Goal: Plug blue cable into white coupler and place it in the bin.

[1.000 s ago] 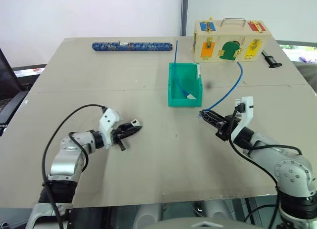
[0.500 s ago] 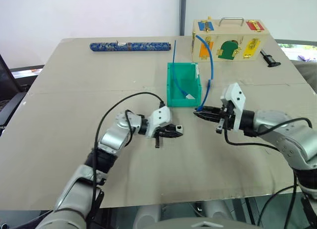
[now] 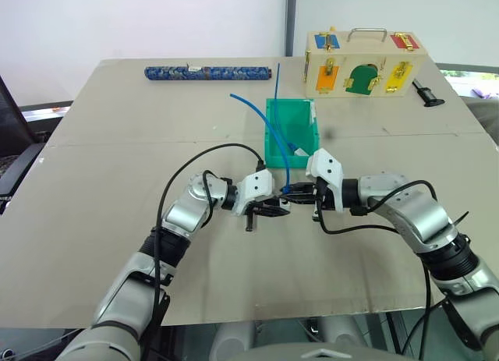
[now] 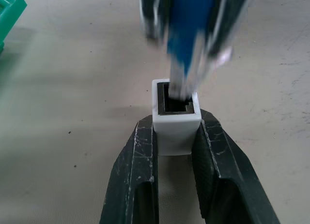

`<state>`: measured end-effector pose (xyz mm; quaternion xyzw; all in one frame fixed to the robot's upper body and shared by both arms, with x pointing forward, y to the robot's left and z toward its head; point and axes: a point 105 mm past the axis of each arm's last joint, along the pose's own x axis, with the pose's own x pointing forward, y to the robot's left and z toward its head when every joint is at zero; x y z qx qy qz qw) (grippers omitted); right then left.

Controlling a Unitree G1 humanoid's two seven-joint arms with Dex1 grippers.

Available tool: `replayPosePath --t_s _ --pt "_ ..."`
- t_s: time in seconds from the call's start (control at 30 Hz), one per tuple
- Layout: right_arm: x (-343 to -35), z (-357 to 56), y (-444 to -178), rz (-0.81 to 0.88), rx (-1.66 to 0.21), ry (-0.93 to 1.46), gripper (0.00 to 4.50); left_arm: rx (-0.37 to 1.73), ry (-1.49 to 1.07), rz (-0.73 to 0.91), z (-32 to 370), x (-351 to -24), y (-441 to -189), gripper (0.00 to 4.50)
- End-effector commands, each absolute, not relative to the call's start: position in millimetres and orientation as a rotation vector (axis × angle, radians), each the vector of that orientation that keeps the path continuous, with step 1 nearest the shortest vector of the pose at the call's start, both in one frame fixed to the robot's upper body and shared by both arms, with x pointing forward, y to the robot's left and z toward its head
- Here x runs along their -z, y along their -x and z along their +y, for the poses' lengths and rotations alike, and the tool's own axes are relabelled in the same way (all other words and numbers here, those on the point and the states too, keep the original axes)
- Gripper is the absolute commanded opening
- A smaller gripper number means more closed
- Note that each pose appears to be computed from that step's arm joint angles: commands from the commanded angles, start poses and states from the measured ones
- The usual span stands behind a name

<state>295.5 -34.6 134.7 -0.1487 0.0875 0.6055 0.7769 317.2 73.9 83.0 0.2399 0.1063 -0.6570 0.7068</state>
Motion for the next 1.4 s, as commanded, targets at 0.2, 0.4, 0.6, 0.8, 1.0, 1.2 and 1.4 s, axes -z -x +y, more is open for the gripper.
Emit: replayPosePath --t_s 0.2,0.4,0.6,0.8,1.0,1.2,1.4 --pt "-117.4 -38.8 -298.0 0.224 -1.308 0.372 0.0 1.462 -0.543 0.232 74.9 -82.3 -312.4 0.35" --pt "-114.7 -44.5 -299.1 0.243 -1.309 0.396 0.0 1.453 -0.54 0.231 77.0 -82.3 -313.3 0.35" --pt "-115.9 -45.2 -294.8 0.268 -1.343 0.387 0.0 1.446 -0.54 0.231 78.8 -81.9 -314.3 0.35" --pt "-97.8 -42.2 -294.9 0.351 -1.373 0.458 0.0 1.448 -0.548 0.227 79.1 -80.0 -313.3 0.35" --pt "-83.0 -32.4 -294.7 0.401 -1.425 0.463 0.0 1.457 -0.555 0.213 76.5 -79.5 -309.8 0.35" --pt "-76.0 -30.5 -292.6 0.406 -1.472 0.44 0.0 1.449 -0.546 0.21 77.4 -79.7 -308.0 0.35" --pt "-75.7 -29.5 -293.6 0.373 -1.528 0.447 0.0 1.447 -0.538 0.211 78.1 -79.4 -306.1 0.35"
